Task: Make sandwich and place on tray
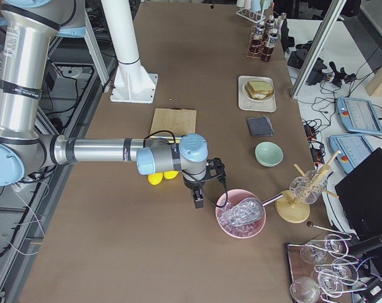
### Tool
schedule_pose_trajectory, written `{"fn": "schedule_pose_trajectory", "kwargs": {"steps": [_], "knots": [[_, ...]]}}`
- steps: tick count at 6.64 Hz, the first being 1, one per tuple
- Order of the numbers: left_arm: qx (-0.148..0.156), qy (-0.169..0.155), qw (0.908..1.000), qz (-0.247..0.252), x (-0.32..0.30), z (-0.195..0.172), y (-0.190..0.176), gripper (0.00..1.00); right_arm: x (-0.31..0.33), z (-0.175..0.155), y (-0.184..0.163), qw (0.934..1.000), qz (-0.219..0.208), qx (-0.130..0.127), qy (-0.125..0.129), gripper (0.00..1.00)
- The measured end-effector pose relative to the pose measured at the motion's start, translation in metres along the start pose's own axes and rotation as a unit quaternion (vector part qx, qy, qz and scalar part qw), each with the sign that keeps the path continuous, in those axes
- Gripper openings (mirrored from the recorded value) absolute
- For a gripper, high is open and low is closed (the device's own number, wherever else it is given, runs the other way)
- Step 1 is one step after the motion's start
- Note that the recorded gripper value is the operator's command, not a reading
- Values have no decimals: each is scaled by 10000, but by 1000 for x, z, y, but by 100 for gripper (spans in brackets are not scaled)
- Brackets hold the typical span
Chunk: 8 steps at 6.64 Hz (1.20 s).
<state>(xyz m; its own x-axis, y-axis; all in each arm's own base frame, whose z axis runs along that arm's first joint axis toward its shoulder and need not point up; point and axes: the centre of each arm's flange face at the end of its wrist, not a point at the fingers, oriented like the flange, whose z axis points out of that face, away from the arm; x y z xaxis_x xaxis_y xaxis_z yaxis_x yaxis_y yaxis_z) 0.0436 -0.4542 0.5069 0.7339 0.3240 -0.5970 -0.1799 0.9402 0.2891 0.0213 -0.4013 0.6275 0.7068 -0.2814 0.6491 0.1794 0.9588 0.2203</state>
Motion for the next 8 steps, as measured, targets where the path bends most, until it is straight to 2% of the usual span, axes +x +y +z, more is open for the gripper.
{"fn": "schedule_pose_trajectory", "kwargs": {"steps": [1,4,5,6,7,8], "knots": [[-92,-87,9999,-45,-36,5,17,98,7,2,10,10000,-25,-38,22,100],[-274,-176,9983,-490,-109,30,-3,98,17,10,43,9998,22,-174,25,100],[-301,2,9974,-657,-127,33,7,98,18,11,46,9998,29,-199,26,100],[-329,503,9948,-823,-137,36,26,98,18,11,46,9998,31,-209,30,100],[-334,865,9912,-945,-138,38,40,98,17,10,43,9998,19,-196,36,100],[-337,996,9895,-996,-136,38,54,98,17,8,41,9998,10,-171,44,100]]}}
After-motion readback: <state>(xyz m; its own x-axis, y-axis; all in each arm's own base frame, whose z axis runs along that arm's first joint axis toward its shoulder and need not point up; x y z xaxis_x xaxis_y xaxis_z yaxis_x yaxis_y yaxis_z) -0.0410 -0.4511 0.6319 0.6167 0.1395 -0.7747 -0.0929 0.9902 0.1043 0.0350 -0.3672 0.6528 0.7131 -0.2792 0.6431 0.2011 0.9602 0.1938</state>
